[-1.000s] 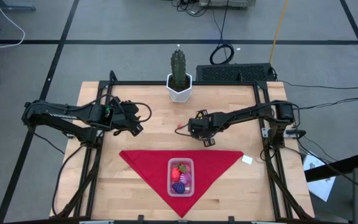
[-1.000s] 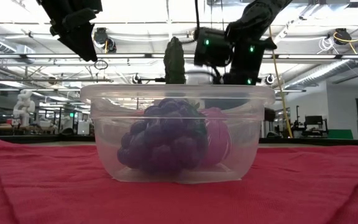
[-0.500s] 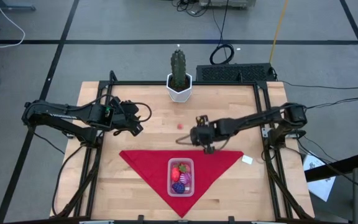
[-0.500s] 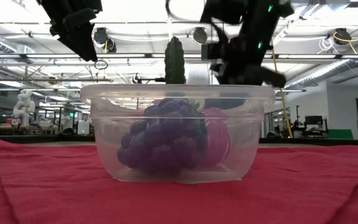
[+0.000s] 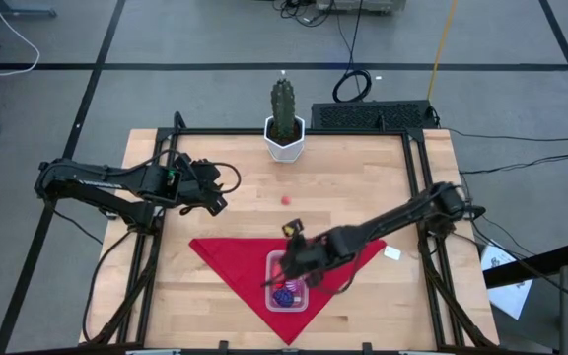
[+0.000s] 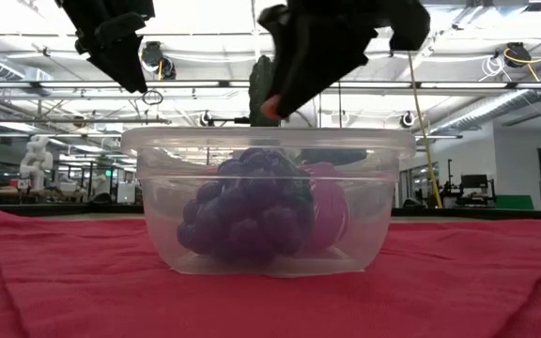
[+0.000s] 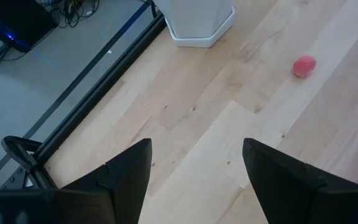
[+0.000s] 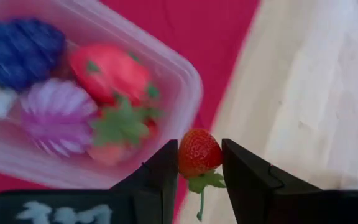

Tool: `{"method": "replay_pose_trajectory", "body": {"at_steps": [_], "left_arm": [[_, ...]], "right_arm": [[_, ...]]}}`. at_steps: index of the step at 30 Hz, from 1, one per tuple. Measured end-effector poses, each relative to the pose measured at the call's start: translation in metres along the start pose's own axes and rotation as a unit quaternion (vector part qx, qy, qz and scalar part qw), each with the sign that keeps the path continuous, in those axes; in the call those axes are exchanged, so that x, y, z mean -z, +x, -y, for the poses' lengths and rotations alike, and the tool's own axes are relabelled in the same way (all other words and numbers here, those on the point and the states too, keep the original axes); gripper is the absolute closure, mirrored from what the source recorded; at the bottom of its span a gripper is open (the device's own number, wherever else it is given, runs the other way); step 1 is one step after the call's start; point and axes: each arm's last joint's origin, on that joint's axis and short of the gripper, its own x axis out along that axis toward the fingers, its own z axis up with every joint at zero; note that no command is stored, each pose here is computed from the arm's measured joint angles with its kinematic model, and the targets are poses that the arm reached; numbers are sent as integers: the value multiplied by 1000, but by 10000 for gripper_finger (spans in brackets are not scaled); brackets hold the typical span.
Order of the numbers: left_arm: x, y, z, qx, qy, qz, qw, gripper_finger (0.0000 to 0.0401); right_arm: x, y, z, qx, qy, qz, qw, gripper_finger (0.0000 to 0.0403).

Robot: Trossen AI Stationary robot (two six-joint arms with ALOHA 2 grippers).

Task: Pick and placing Produce into tupperware
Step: Put the strawberry into the transparent bin

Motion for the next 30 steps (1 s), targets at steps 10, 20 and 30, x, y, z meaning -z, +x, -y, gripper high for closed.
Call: {"method": "replay_pose_trajectory", "body": {"at_steps": [10,20,30], "left_arm": [[0,0,0,0,3,-1,1000,144],[0,0,0,1,5,-3,1000,144],[0,0,0,2,5,-3,1000,144]], "right_arm": [[-27,25,-27,-51,13,-95,994,298],[-33,23,-31,-103,93,-89,986,298],[-33,21,-37,-115,90,-94,985,298]]}}
